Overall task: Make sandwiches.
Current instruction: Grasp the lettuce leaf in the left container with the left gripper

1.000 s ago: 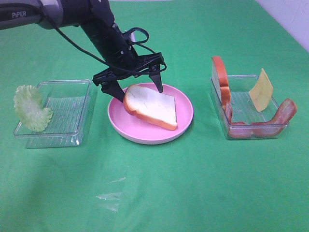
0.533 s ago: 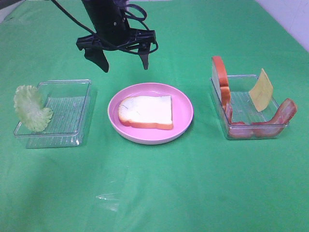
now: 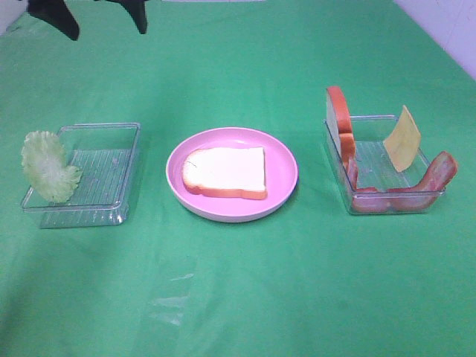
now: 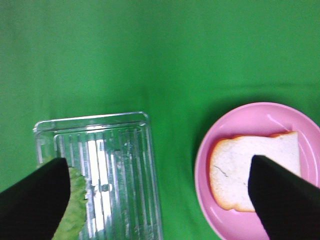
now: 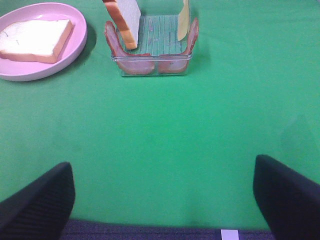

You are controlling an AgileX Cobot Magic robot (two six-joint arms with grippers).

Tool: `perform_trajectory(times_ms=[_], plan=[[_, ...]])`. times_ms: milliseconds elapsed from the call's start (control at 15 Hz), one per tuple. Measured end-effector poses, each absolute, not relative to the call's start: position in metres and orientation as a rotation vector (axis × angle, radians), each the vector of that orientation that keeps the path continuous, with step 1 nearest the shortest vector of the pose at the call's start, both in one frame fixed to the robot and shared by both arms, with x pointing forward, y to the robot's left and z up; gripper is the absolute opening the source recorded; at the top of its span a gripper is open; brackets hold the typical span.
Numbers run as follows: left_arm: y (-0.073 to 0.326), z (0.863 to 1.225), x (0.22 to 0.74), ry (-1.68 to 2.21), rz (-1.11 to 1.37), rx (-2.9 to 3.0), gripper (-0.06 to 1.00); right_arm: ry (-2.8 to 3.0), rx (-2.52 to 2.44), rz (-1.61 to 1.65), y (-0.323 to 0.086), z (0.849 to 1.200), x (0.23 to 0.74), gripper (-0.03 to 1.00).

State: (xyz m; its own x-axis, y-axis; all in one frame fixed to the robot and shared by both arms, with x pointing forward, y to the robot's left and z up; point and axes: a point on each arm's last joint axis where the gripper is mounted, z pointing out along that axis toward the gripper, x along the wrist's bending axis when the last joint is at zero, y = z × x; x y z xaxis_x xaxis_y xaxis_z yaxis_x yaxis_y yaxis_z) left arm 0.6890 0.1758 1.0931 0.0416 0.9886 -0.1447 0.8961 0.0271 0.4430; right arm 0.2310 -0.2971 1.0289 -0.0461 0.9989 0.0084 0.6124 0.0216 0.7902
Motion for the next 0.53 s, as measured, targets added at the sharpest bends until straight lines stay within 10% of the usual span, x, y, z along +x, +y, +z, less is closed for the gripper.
perform_trajectory(times_ms=[533], plan=[[0.273,1.052,0.652,2.172,0.148,1.929,0.88,1.720,1.649,0.851,-0.297,1.029,0.231,0.94]])
